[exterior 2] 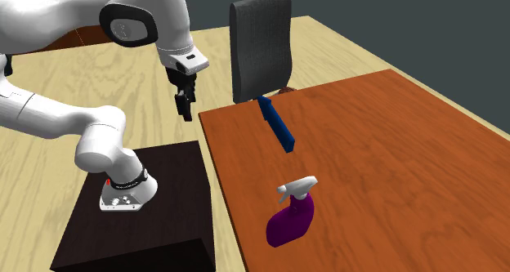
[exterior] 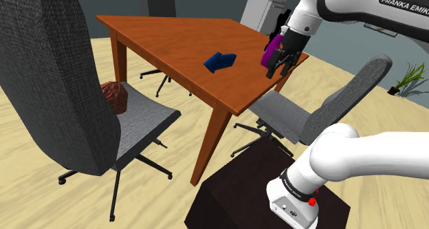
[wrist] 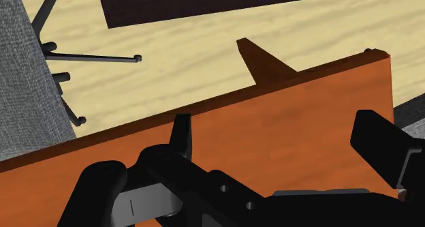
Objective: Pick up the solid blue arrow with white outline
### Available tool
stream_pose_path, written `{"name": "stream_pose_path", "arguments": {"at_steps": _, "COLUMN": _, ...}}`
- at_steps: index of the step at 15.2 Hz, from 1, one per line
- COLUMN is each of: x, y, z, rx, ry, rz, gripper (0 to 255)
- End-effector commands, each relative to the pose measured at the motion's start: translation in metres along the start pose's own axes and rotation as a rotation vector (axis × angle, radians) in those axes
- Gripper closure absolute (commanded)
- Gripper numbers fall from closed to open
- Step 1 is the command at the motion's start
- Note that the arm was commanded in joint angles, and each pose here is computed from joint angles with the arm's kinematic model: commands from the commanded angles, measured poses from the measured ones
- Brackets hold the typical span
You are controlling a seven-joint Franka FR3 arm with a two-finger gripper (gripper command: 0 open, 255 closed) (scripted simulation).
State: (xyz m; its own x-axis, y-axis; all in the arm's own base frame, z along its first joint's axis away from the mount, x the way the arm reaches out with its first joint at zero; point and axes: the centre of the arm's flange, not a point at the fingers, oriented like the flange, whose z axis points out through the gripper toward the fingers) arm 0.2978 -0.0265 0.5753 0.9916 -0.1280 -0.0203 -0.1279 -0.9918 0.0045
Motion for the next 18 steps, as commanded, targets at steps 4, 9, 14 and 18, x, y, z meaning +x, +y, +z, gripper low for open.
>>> {"name": "stream_pose_path", "arguments": {"at_steps": 4, "x": 0.033, "y": -0.022, "z": 0.003, "rx": 0.019, "ry": -0.014, "rz": 0.172, "gripper": 0}}
{"name": "stream_pose_path", "arguments": {"at_steps": 9, "x": 0.094, "y": -0.044, "z": 0.008, "rx": 0.051, "ry": -0.038, "rz": 0.458, "gripper": 0}}
{"name": "stream_pose_path", "arguments": {"at_steps": 14, "x": 0.159, "y": -0.049, "z": 0.014, "rx": 0.083, "ry": -0.061, "rz": 0.744, "gripper": 0}}
{"name": "stream_pose_path", "arguments": {"at_steps": 18, "x": 0.210, "y": -0.040, "z": 0.020, "rx": 0.109, "ry": -0.080, "rz": 0.973, "gripper": 0}}
